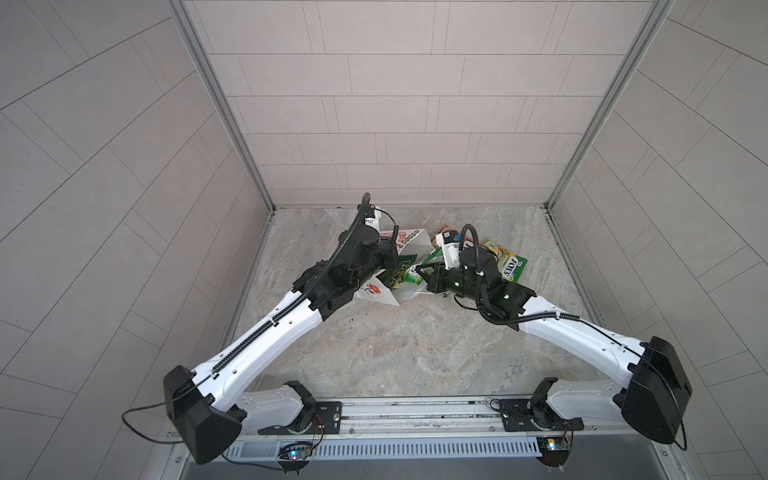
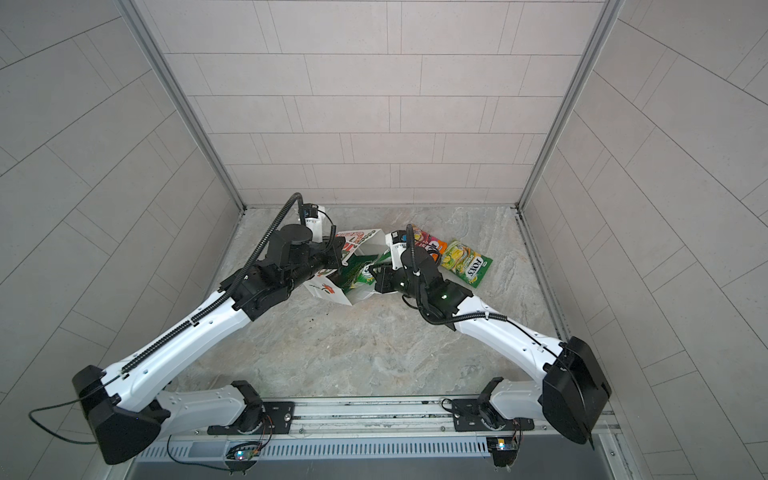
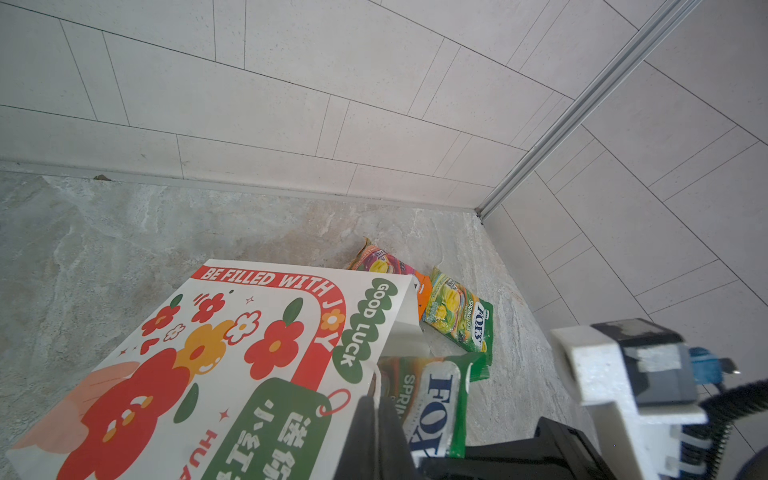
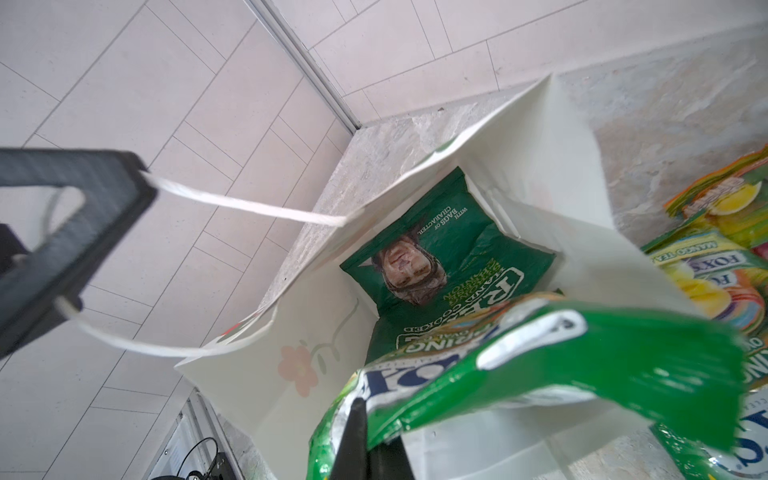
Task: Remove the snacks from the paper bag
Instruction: 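Pull the green FOX'S packet up out of the bag with the right gripper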
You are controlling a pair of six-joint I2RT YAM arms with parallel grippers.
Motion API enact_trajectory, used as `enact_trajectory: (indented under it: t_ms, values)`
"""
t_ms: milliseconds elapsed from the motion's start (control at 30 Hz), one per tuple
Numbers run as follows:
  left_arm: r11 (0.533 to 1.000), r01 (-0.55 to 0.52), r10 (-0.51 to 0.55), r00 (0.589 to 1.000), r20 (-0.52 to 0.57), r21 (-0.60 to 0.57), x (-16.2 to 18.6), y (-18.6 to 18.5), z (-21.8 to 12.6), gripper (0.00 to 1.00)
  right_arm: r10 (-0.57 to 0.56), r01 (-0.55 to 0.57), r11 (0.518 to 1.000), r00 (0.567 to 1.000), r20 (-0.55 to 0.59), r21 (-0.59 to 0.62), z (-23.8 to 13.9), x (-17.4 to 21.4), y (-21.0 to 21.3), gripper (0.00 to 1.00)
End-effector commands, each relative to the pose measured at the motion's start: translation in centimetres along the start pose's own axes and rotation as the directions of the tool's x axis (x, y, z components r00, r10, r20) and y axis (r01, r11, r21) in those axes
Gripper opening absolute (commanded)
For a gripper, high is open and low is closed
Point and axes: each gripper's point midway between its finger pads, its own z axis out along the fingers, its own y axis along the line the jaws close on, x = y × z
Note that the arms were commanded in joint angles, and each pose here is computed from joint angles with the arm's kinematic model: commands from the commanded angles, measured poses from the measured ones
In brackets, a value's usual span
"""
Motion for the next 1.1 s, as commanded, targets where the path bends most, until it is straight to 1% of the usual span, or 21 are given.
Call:
enact_trajectory:
  t_ms: [0, 300, 433, 567, 767, 900, 1067]
  values:
    - [1.0, -0.016, 0.016, 1.0, -0.004, 0.008, 0.3, -0.1, 0.0, 0.0, -0.048, 0.051, 0.998, 0.995, 0.093, -0.037, -2.4, -3.2, 2.0, 0.0]
    - [1.0, -0.01, 0.01, 1.0, -0.019, 0.018, 0.7, -0.3, 0.4, 0.0, -0.081, 0.1, 0.991, 0.976, 0.202, -0.087, -5.9, -6.2, 4.5, 0.0]
    - [1.0, -0.006, 0.007, 1.0, -0.028, 0.029, 0.9, -0.5, 0.6, 0.0, -0.113, 0.135, 0.988, 0.962, 0.249, -0.074, -7.6, -7.8, 5.3, 0.0]
    - [0.999, -0.004, 0.005, 0.999, -0.036, 0.036, 1.0, -0.6, 0.7, 0.0, -0.139, 0.154, 0.988, 0.94, 0.312, -0.027, -9.5, -9.7, 5.2, 0.0]
    - [0.998, -0.009, 0.011, 0.999, -0.041, 0.055, 1.1, -1.0, 0.5, 0.0, -0.183, 0.16, 0.983, 0.914, 0.362, 0.091, -12.0, -11.9, 3.7, 0.0]
    - [0.998, -0.016, 0.019, 0.999, -0.047, 0.065, 1.3, -1.1, 0.4, 0.0, -0.206, 0.136, 0.969, 0.905, 0.372, 0.205, -13.6, -12.7, 1.3, 0.0]
    - [0.996, -0.023, 0.027, 0.998, -0.052, 0.084, 1.3, -1.4, 0.2, 0.0, -0.193, 0.073, 0.939, 0.92, 0.342, 0.335, -15.0, -12.3, -3.3, 0.0]
